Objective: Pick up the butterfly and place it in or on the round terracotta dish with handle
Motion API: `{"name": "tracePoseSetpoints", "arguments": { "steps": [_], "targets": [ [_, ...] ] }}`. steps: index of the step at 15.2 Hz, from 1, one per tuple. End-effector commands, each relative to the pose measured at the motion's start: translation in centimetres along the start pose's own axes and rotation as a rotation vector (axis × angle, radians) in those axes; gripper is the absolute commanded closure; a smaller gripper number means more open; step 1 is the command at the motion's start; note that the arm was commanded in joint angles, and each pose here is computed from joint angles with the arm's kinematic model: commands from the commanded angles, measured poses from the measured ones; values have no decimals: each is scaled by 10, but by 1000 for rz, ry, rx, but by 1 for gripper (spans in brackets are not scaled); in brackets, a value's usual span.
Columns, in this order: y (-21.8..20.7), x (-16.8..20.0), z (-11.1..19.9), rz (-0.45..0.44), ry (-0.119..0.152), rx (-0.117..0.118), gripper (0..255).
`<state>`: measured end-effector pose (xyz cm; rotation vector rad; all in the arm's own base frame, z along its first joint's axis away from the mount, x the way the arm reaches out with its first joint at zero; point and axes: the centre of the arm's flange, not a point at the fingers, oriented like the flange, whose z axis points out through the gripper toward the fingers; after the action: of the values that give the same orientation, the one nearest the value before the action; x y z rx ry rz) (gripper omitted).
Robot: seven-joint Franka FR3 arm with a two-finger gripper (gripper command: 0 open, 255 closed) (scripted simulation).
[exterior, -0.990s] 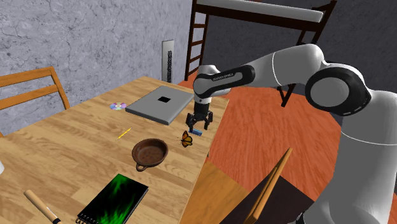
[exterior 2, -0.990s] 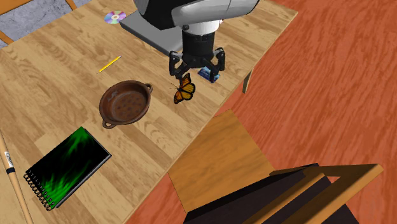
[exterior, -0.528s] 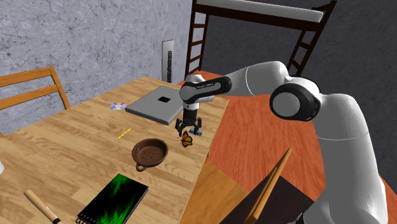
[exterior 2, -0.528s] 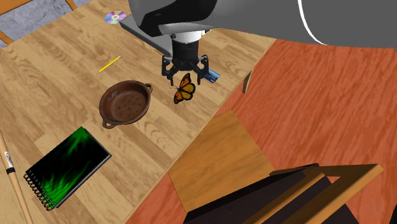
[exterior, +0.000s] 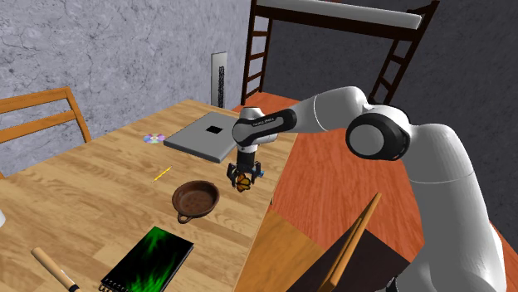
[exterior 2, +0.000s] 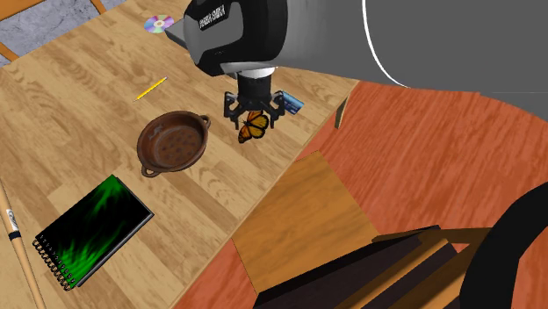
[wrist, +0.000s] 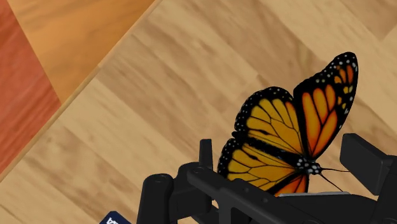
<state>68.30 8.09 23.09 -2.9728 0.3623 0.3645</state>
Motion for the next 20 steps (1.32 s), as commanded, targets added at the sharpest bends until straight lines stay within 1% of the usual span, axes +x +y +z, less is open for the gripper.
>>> {"name": "tracePoseSetpoints", "arguments": {
  "steps": [1,7,8,17,20],
  "targets": [
    [1,0,3,0,1,0,0],
    [1,0,3,0,0,0,0],
    [1,0,3,0,0,0,255],
    [1,0,3,0,1,0,255],
    [0,-4,-12,0,1,0,255]
  ]
}}
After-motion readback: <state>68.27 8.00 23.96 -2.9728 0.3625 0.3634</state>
